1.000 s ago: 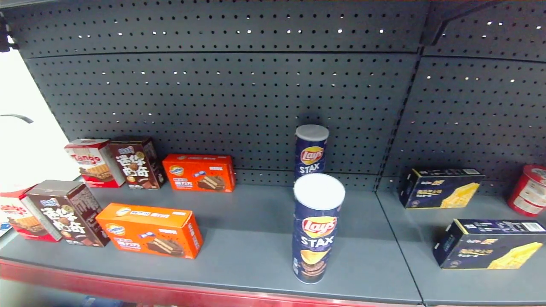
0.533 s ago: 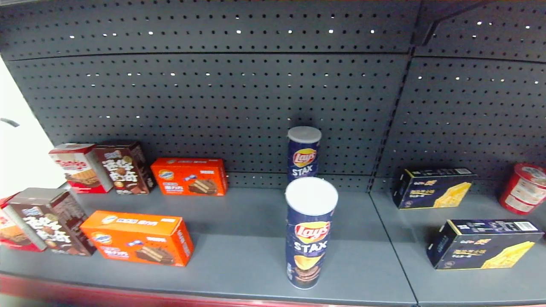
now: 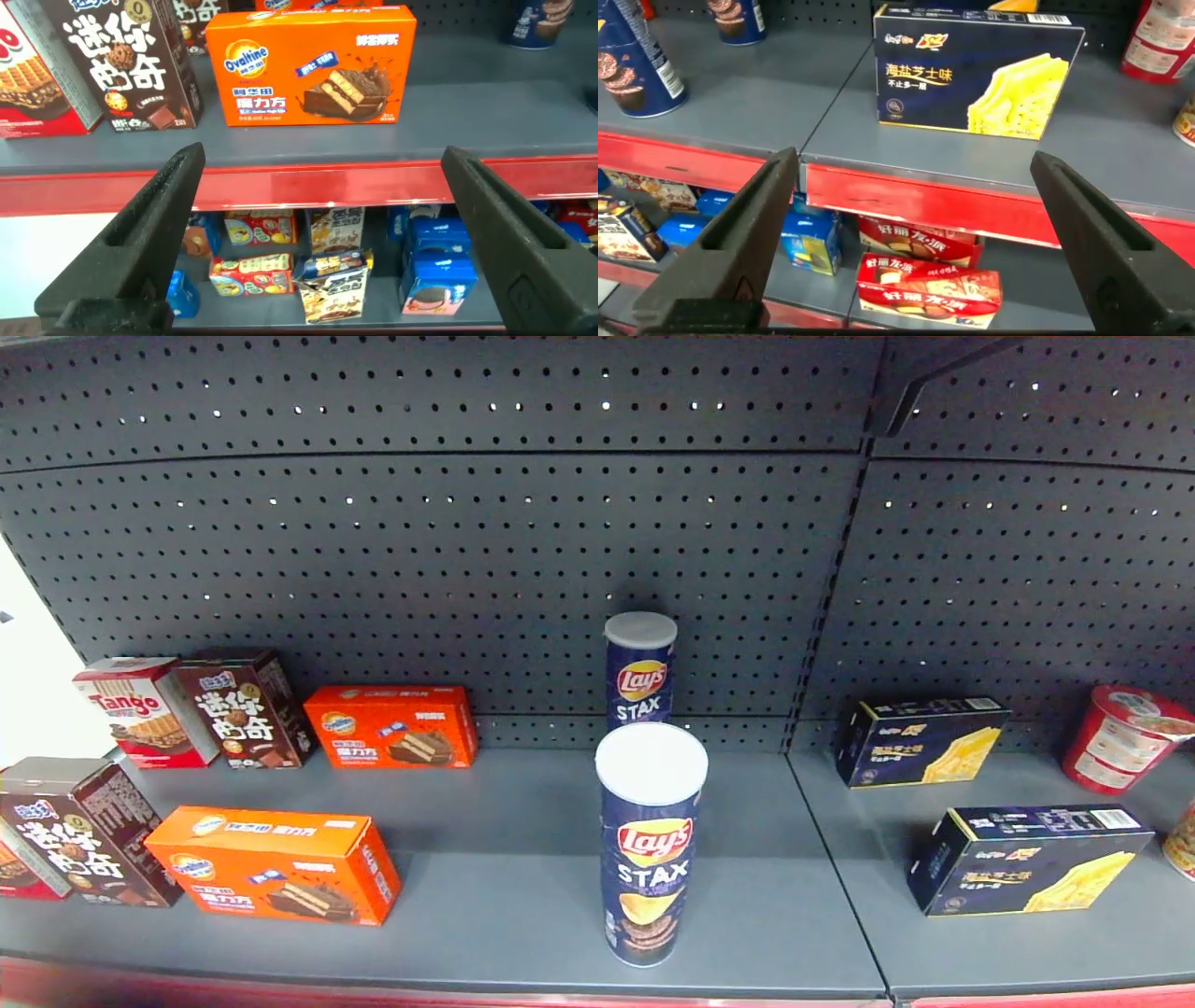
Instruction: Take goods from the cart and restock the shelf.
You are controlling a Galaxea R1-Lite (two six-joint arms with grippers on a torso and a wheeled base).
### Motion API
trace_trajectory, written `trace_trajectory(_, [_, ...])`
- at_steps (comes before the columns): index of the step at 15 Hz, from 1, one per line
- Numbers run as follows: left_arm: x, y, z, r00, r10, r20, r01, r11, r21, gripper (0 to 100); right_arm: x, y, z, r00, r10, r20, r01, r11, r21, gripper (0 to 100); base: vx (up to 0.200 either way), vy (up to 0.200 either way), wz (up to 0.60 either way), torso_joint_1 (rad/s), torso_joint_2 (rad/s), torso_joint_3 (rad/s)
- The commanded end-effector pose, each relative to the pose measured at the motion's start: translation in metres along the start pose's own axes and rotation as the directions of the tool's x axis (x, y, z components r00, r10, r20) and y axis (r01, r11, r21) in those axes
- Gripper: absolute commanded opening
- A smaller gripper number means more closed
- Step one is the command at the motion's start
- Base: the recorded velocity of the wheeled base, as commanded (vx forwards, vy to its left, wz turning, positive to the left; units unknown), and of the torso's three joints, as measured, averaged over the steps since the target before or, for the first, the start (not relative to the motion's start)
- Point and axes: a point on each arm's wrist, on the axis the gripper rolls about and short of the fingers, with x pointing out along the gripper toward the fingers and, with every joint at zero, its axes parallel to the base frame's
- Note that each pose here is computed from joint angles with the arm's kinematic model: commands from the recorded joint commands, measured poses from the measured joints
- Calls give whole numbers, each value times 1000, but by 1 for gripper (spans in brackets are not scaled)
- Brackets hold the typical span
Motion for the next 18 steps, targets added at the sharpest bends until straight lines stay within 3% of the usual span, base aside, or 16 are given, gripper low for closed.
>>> trace_trajectory(1, [0,0,0,1000,0,0,0,1000,0,100,0,0,0,1000,1,-3,-1,1000,0,100,0,0,0,0,0,0])
trace_trajectory(18, [0,0,0,1000,0,0,0,1000,-1,100,0,0,0,1000,6,-3,-6,1000,3,100,0,0,0,0,0,0])
